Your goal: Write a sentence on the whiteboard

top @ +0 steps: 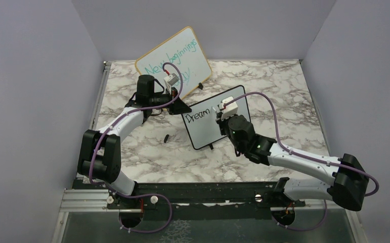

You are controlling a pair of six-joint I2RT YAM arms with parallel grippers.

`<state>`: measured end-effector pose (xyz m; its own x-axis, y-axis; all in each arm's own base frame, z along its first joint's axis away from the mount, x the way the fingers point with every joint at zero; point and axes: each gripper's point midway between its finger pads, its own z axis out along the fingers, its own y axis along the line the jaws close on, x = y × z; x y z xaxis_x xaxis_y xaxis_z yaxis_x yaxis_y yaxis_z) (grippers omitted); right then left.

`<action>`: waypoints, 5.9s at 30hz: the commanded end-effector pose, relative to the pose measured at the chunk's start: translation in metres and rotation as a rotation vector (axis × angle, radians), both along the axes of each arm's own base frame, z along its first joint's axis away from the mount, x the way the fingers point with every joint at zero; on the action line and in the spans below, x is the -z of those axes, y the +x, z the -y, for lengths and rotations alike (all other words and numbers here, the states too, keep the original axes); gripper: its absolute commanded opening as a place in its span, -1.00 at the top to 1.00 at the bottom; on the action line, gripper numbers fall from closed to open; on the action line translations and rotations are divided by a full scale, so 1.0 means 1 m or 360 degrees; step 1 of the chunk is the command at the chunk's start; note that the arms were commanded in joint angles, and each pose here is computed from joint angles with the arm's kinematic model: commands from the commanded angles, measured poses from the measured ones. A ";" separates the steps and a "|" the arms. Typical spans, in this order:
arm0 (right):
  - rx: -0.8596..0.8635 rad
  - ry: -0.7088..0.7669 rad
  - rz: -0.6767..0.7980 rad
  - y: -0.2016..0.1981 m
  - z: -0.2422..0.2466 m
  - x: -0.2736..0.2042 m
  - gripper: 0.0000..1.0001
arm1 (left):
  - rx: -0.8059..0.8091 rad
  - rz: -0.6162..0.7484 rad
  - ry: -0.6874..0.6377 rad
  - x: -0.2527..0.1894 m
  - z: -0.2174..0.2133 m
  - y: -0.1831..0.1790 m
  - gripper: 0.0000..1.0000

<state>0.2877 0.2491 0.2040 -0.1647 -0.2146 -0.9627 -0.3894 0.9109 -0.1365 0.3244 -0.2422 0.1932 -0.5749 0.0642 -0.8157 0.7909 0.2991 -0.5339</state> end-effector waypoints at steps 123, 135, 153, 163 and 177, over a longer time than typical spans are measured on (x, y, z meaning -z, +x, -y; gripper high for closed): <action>0.0080 -0.0038 -0.0092 -0.001 0.016 0.010 1.00 | -0.0004 -0.0041 0.0040 0.008 -0.002 -0.004 1.00; 0.0061 -0.0043 -0.0135 -0.006 0.018 0.016 1.00 | -0.0004 -0.0037 0.0039 0.007 -0.002 -0.004 1.00; -0.0072 0.0003 -0.0160 -0.009 -0.001 0.012 0.99 | -0.0002 -0.0038 0.0039 0.007 -0.002 -0.004 1.00; -0.0110 0.0025 -0.0146 -0.008 -0.007 0.006 1.00 | -0.0002 -0.0039 0.0039 0.008 -0.002 -0.003 1.00; 0.0023 0.0045 -0.0010 -0.009 0.023 -0.022 1.00 | -0.0009 -0.0028 0.0052 0.006 -0.003 -0.003 1.00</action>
